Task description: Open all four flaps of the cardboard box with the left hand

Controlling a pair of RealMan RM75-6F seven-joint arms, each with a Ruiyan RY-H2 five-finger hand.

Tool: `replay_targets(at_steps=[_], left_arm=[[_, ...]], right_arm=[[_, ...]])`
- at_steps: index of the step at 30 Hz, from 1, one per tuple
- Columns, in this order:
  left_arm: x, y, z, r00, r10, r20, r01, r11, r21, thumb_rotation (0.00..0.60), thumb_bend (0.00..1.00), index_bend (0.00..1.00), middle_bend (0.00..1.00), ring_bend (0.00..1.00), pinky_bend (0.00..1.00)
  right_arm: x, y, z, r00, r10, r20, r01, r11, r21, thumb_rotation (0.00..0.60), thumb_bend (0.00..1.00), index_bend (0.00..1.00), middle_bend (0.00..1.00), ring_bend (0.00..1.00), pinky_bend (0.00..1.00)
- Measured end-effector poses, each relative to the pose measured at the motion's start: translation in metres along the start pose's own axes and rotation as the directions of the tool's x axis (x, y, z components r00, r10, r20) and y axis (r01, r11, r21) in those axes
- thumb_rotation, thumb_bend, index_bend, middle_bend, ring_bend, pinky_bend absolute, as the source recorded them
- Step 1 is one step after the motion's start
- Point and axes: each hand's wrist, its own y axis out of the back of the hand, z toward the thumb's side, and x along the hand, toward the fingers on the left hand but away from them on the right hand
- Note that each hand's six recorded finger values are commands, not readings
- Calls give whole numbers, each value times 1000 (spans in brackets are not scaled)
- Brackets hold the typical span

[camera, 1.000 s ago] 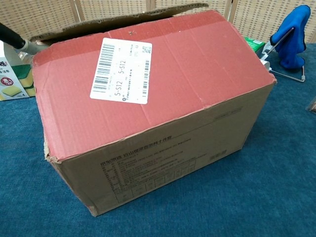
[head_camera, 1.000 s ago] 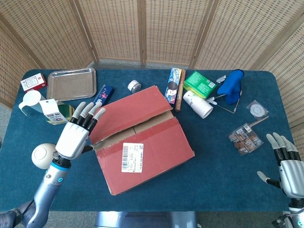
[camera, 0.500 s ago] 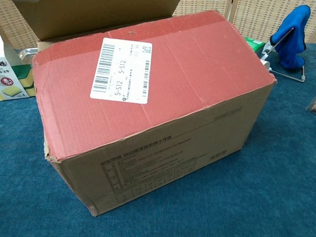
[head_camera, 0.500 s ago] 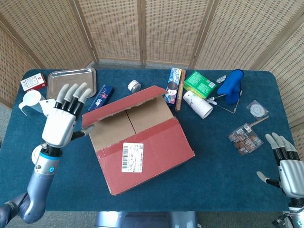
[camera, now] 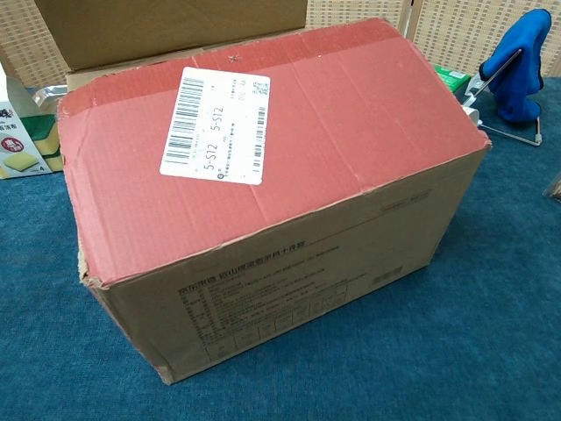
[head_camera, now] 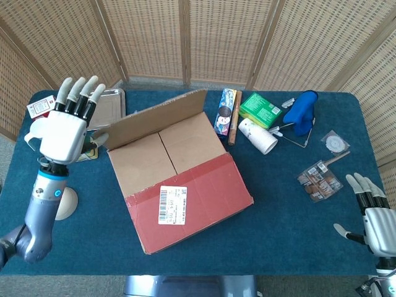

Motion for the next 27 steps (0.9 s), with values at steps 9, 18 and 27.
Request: replay_targets(at_steps=[9,18,27], left_arm=[[46,-31,-30,997,-62,-54,67,993,98,600,88,0,0,0,0],[63,-70,-45,985,-141,-94,154,977,147,600,88,0,0,0,0],[60,-100,-44,966,-240,-97,246,967,57,600,89,2,0,0,0]], right_arm=[[1,2,6,999,16,-33,-17,999,-32,600,0,0,0,0,126],[7,8,18,997,10,-83,-15,998,-61,600,0,0,0,0,127],[4,7,14,997,23,-78,-30,996,-84,600,0,0,0,0,129]])
